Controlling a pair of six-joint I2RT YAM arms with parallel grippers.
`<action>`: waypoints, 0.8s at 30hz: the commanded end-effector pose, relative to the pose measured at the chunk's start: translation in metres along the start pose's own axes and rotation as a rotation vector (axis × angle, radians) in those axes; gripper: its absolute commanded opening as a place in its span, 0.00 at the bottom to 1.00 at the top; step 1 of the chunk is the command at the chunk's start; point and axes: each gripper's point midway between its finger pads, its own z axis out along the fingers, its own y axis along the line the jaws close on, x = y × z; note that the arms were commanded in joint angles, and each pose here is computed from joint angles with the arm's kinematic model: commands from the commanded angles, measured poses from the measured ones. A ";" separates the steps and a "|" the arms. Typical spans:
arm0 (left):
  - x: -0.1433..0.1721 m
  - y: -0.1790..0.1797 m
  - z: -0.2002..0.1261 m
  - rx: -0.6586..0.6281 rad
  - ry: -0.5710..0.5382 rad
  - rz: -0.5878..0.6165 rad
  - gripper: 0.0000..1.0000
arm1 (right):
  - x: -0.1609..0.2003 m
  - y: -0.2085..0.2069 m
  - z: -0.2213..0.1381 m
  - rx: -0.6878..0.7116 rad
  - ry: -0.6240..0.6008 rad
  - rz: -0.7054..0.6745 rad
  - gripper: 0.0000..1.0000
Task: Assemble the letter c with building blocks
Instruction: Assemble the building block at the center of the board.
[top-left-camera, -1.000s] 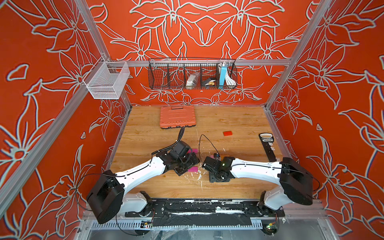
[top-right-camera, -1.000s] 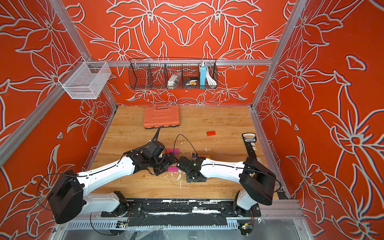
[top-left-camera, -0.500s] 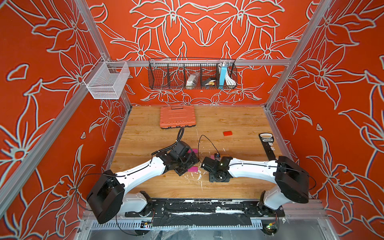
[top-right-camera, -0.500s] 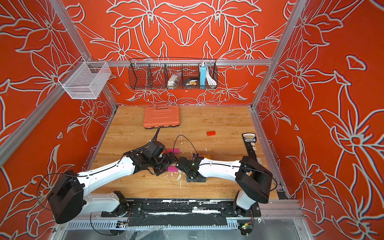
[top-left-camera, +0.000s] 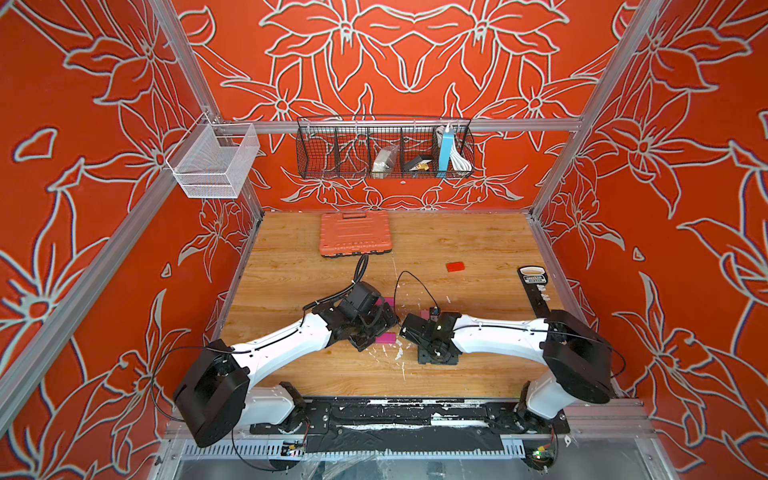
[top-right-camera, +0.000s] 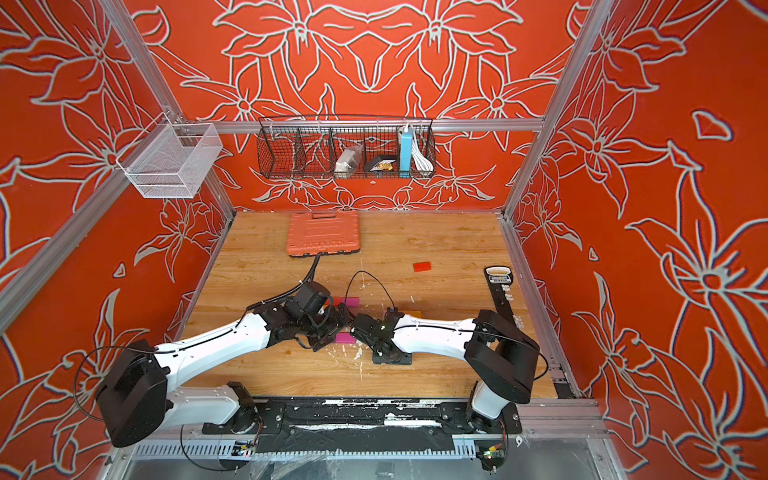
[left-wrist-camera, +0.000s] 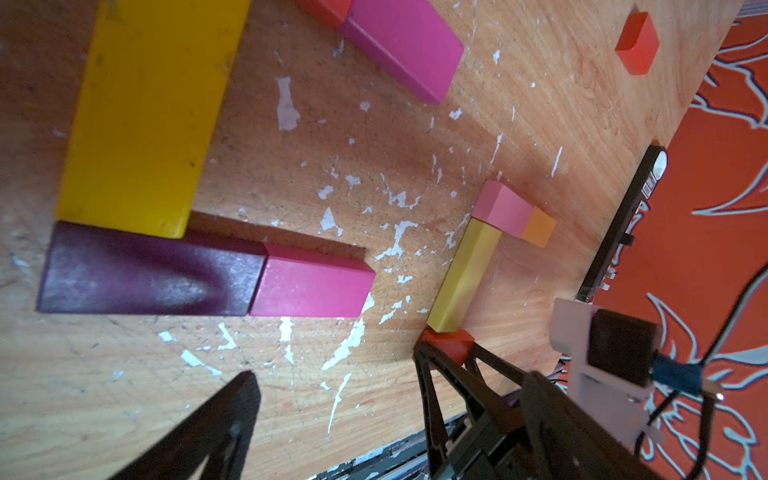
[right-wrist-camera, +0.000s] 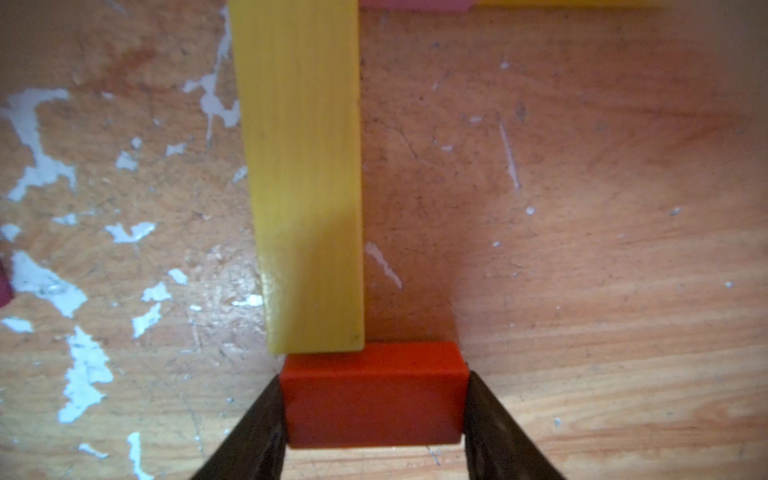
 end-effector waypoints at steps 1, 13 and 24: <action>-0.002 -0.002 0.000 -0.004 -0.015 0.004 0.99 | -0.003 -0.006 -0.001 0.044 -0.019 0.013 0.50; -0.003 -0.002 0.003 -0.008 -0.016 0.005 0.99 | -0.004 0.000 0.004 0.030 -0.006 0.002 0.49; -0.004 -0.001 0.005 -0.014 -0.015 0.008 0.99 | -0.004 0.000 0.009 0.030 0.008 0.004 0.49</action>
